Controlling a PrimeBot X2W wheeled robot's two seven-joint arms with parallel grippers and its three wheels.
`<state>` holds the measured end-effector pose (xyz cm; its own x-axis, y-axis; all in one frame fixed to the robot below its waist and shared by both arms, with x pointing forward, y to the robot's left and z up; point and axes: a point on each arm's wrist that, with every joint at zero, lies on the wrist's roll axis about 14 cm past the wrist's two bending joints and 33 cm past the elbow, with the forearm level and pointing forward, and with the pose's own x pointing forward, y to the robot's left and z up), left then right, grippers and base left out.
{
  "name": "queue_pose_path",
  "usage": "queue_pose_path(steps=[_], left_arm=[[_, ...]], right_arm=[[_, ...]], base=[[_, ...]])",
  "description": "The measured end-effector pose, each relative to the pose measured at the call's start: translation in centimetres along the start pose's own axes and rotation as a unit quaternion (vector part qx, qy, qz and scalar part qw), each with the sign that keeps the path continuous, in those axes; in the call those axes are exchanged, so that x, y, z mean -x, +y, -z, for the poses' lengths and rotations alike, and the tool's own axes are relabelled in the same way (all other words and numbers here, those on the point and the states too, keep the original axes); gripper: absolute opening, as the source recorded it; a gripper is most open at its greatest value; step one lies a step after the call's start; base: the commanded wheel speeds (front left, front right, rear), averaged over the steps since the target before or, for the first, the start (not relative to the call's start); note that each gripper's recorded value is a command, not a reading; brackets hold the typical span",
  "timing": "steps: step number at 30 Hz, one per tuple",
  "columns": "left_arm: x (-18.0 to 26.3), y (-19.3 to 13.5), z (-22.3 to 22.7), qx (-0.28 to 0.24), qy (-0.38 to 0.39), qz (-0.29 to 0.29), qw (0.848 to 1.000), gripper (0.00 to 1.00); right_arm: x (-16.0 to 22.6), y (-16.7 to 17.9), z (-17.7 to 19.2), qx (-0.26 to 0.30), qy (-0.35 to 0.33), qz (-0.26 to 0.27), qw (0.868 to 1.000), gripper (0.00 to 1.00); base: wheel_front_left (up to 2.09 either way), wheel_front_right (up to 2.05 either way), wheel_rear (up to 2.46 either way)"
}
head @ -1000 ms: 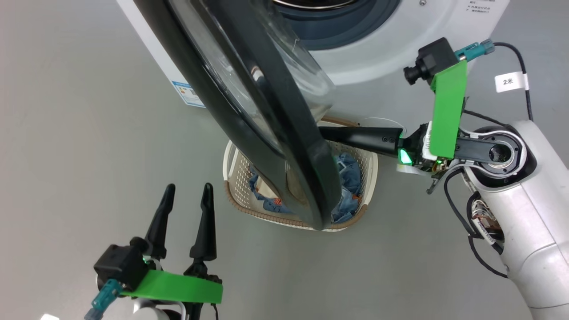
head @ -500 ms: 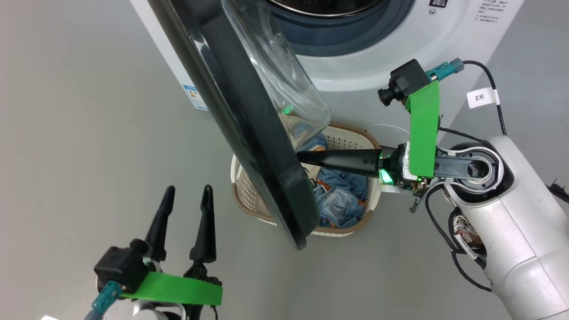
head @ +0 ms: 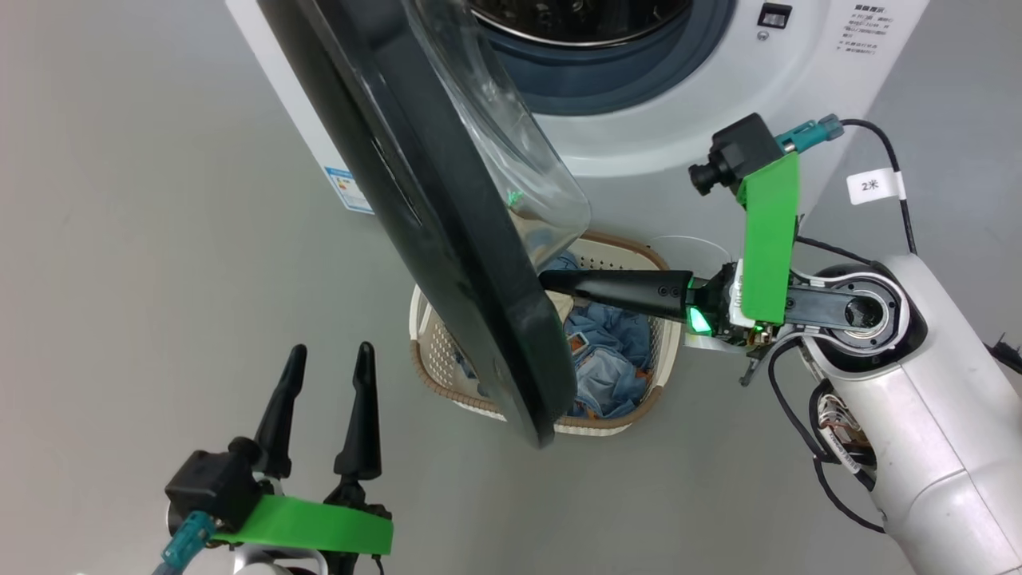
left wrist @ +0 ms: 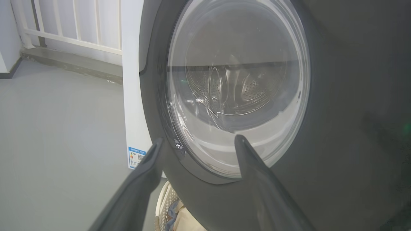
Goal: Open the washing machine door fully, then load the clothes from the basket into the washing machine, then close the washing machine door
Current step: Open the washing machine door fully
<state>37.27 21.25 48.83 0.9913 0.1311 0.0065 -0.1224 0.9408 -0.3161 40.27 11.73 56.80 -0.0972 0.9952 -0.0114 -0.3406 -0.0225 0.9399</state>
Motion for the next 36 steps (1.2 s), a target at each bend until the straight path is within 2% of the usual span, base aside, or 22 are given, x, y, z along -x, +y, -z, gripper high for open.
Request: queue_pose_path(steps=[5, 6, 9, 11, 14, 15, 18, 27, 36], left_arm=[[0.1, -0.1, -0.1, -0.006, -0.001, 0.004, 1.0, 1.0], [0.1, -0.2, -0.1, -0.006, -0.002, 0.007, 1.0, 1.0], [0.4, -0.1, 0.1, -0.006, 0.001, 0.007, 1.0, 1.0], [0.4, -0.2, 0.1, -0.007, 0.002, 0.01, 1.0, 1.0], [0.2, -0.4, 0.0, -0.007, -0.001, 0.013, 1.0, 1.0], [0.2, -0.4, 0.0, -0.007, -0.001, 0.016, 1.0, 1.0], [0.1, -0.6, -0.1, -0.011, -0.003, 0.019, 1.0, 1.0], [0.1, -0.9, 0.1, -0.007, -0.002, 0.03, 1.0, 1.0], [0.0, -1.2, 0.2, -0.011, -0.001, 0.037, 0.999, 1.0]], right_arm=[[0.8, -0.1, -0.1, -0.002, -0.022, 0.008, 1.0, 0.0], [1.0, -0.1, -0.1, -0.003, -0.029, 0.01, 1.0, 0.05], [1.8, -0.3, -0.4, -0.002, -0.052, 0.021, 0.998, 0.36], [2.6, -0.7, -0.7, 0.001, -0.07, 0.035, 0.997, 0.5], [3.6, -0.9, -0.9, -0.001, -0.096, 0.045, 0.994, 0.78], [3.9, -1.0, -0.9, -0.002, -0.105, 0.048, 0.993, 0.9], [5.4, -1.4, -1.1, -0.003, -0.133, 0.064, 0.989, 1.0], [9.3, -2.3, -1.0, -0.005, -0.211, 0.104, 0.972, 1.0], [13.6, -3.3, -0.5, -0.01, -0.291, 0.142, 0.946, 1.0]], base=[[0.0, 0.0, 0.0], [0.0, 0.0, 0.0], [0.0, 0.0, 0.0], [0.0, 0.0, 0.0], [0.0, 0.0, 0.0], [0.0, 0.0, 0.0], [0.0, 0.0, 0.0], [0.0, 0.0, 0.0], [0.0, 0.0, 0.0]])
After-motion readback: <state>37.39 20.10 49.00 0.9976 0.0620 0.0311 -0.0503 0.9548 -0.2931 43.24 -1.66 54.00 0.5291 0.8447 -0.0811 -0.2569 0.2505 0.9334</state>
